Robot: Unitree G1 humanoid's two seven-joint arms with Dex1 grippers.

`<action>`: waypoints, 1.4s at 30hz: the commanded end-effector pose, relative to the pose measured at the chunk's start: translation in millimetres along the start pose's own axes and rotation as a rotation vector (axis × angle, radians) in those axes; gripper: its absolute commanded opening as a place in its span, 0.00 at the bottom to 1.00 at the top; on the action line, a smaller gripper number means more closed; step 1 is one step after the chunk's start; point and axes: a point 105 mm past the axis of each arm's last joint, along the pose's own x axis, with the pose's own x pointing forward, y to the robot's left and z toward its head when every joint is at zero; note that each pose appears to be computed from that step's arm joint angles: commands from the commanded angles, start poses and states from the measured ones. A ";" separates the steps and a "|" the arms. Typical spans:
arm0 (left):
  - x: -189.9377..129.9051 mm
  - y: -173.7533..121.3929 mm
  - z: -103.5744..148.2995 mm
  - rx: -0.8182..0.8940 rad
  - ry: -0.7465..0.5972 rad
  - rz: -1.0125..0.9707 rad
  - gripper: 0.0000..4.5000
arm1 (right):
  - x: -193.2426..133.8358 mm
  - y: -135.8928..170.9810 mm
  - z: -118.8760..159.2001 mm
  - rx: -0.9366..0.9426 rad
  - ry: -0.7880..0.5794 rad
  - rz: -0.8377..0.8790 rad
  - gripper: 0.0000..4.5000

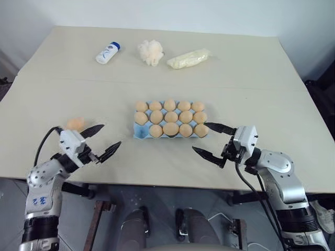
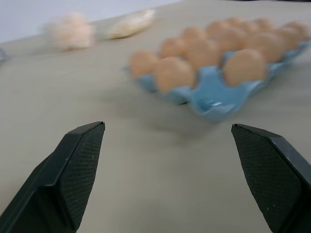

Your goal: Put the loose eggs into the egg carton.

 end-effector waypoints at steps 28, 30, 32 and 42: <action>11.0 83.3 -20.6 -0.167 0.020 0.579 0.98 | 10.5 -4.6 0.9 -0.012 -0.040 0.062 1.00; 19.8 82.7 -22.0 -0.201 0.020 0.550 0.98 | 9.1 -3.5 0.8 -0.012 -0.038 0.055 1.00; 23.7 85.3 -22.8 -0.189 0.032 0.553 0.98 | 8.2 -3.3 1.1 -0.010 -0.038 0.046 1.00; 42.4 86.7 -18.2 -0.186 0.034 0.485 0.57 | 5.7 -1.4 1.7 -0.003 -0.035 0.008 1.00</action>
